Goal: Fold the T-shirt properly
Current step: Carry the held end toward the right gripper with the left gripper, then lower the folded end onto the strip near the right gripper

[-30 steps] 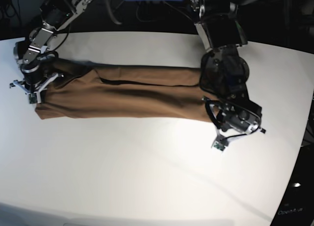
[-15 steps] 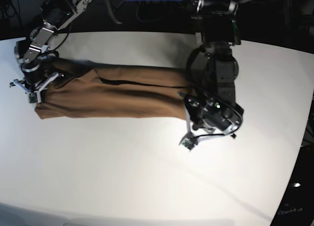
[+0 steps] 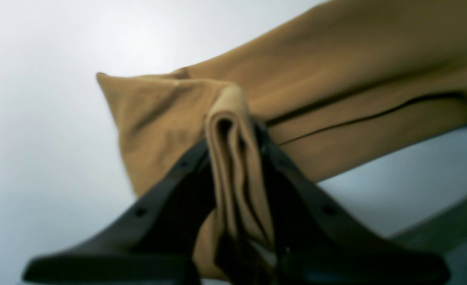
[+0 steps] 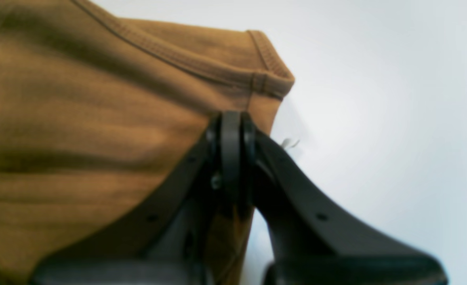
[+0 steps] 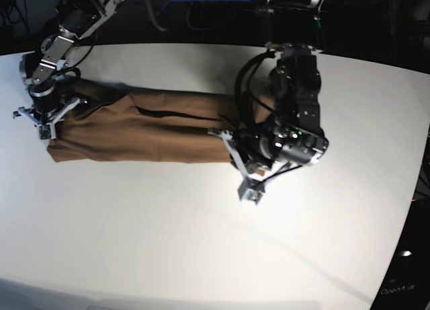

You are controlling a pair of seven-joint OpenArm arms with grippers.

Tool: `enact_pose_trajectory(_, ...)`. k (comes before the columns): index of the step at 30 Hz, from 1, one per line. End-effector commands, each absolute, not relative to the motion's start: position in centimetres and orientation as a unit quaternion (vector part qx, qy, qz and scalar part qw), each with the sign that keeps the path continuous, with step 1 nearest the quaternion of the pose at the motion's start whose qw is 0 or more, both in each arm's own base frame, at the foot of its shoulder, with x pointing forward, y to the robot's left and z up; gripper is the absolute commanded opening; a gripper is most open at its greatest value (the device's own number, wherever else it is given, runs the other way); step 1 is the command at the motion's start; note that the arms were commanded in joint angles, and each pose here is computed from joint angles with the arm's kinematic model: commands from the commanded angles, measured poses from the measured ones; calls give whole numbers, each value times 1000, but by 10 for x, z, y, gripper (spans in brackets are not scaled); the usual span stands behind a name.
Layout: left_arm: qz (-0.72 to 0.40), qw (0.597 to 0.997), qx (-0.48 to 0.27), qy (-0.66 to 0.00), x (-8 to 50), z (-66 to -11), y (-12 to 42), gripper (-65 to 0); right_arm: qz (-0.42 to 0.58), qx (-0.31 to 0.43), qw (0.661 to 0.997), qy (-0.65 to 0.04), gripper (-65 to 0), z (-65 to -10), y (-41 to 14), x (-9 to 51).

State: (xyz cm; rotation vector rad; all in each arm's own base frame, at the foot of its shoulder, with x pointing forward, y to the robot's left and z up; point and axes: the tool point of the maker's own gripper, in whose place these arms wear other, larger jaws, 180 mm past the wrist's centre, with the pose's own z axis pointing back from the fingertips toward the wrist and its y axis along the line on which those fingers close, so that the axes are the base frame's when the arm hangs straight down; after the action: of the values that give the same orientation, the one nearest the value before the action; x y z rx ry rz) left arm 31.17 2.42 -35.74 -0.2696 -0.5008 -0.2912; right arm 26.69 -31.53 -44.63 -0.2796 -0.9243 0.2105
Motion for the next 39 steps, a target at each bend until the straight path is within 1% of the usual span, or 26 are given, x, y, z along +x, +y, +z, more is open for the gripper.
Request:
enact_pose_trajectory(1,-125,940,-158,-274,324,-341,19,-628,117,-137,910,-372,-647,-469,-319,244)
enact_pose_trajectory(4,-49,934,-222,-277,329,-334,17,-628,117,-137,910,-372,-647,-469,-318,244)
enact_pose_trajectory(7,12,920,-265,-289,335,-327,12,-628,117,-137,910,-372,-647,-469,-318,244)
enact_pose_trajectory(9,31,914,-282,-290,337,-325,6,-628,117,-137,910,-372,-647,-469,-318,244)
enact_pose_trajectory(12,35,918,-297,-262,331,-338,-5,-628,117,-137,910,-373,-647,-469,-318,245)
enact_pose_trajectory(19,74,926,-290,-229,329,-359,-15,-628,118,-137,910,-373,-647,-469,-319,245)
enact_pose_trajectory(25,112,930,-286,-205,329,-354,-31,-628,118,-137,910,-372,-647,-469,-319,244)
enact_pose_trajectory(32,148,938,-254,-182,327,-356,-37,-628,118,-137,910,-372,-647,-469,-319,244)
enact_pose_trajectory(39,136,948,-229,-172,317,-360,-50,-628,118,-137,910,-373,-647,-469,-319,244)
